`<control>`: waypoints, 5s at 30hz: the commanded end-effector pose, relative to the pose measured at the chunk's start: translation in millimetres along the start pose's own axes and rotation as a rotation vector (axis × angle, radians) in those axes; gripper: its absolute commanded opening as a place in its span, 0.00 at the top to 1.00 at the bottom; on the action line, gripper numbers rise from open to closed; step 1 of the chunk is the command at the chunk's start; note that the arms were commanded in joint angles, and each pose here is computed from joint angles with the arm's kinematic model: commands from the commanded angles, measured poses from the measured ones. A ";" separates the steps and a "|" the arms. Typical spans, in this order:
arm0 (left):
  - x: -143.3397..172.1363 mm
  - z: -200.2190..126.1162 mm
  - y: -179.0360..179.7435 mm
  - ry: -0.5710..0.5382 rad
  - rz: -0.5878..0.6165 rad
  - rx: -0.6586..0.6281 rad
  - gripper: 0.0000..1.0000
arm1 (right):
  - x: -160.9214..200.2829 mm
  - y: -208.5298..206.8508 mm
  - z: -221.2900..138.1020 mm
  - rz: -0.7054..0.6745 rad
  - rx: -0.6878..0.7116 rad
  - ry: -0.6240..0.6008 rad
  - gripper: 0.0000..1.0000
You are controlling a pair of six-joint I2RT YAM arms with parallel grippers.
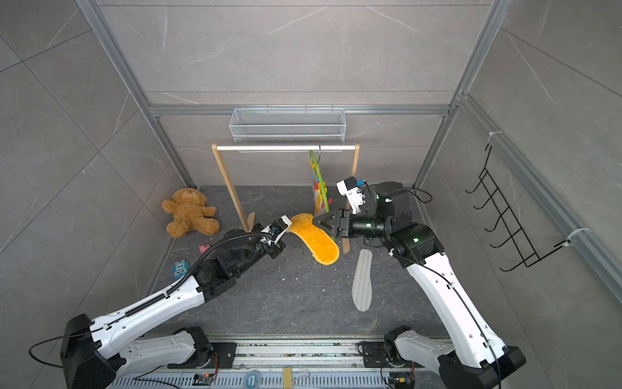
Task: Take the shoe insoles off the hanger
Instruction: Open the clamp at the hanger, then place the insole at the center of the board.
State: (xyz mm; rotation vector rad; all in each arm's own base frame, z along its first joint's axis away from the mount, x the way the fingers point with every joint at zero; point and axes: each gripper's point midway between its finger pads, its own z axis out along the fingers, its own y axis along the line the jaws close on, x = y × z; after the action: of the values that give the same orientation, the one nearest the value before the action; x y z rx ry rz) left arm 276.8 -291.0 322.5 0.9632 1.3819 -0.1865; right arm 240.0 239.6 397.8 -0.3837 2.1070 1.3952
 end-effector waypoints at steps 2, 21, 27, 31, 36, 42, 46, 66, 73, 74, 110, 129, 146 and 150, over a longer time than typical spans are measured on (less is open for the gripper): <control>-35.1 1.0 12.5 -0.100 0.058 -0.015 1.00 | 0.5 6.3 4.3 -0.017 -0.016 0.017 0.53; -49.0 7.1 22.3 -0.134 0.068 -0.058 1.00 | 9.6 -10.0 15.5 0.009 0.020 0.040 0.97; -50.8 1.4 33.8 -0.145 0.020 -0.118 0.00 | 7.6 -11.8 14.5 -0.014 0.033 0.024 1.00; -48.8 -6.6 44.2 -0.141 -0.015 -0.174 0.00 | 3.9 -6.9 9.3 -0.055 0.033 -0.002 1.00; -41.0 -21.9 51.9 -0.149 -0.107 -0.224 0.00 | -6.2 9.8 -4.6 -0.151 0.024 -0.072 1.00; -10.0 -43.3 60.9 -0.142 -0.355 -0.317 0.00 | -25.8 17.6 -36.2 -0.281 0.124 -0.253 1.00; 16.3 -54.2 59.2 -0.093 -0.559 -0.340 0.00 | -39.6 -0.9 -63.6 -0.298 0.301 -0.400 1.00; 86.3 -38.8 14.0 0.097 -0.868 -0.272 0.00 | 32.7 -194.4 -72.1 0.149 0.685 -0.356 1.00; 94.1 -34.5 12.9 0.117 -0.878 -0.292 0.00 | 75.5 -220.3 -22.4 0.328 0.456 -0.294 1.00; 95.7 -34.5 13.9 0.120 -0.879 -0.300 0.00 | 81.2 -225.6 -17.9 0.357 0.434 -0.299 1.00; 114.9 -29.8 11.8 0.159 -0.907 -0.331 0.00 | 196.9 -311.6 27.1 0.659 0.583 -0.210 1.00; 118.6 -24.6 10.8 0.170 -0.913 -0.327 0.00 | 211.0 -315.9 38.6 0.693 0.602 -0.157 0.86; 124.1 -25.1 8.6 0.182 -0.914 -0.324 0.01 | 210.3 -311.0 23.3 0.642 0.680 -0.147 0.35; 126.0 -25.2 7.8 0.189 -0.912 -0.322 0.01 | 202.2 -310.1 12.2 0.599 0.744 -0.155 0.23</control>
State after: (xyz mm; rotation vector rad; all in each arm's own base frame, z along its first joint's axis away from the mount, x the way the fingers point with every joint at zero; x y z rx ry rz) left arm 290.8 -217.2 209.8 0.0575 1.9114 -0.5101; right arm 250.0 150.6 41.1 0.6864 2.4783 0.8877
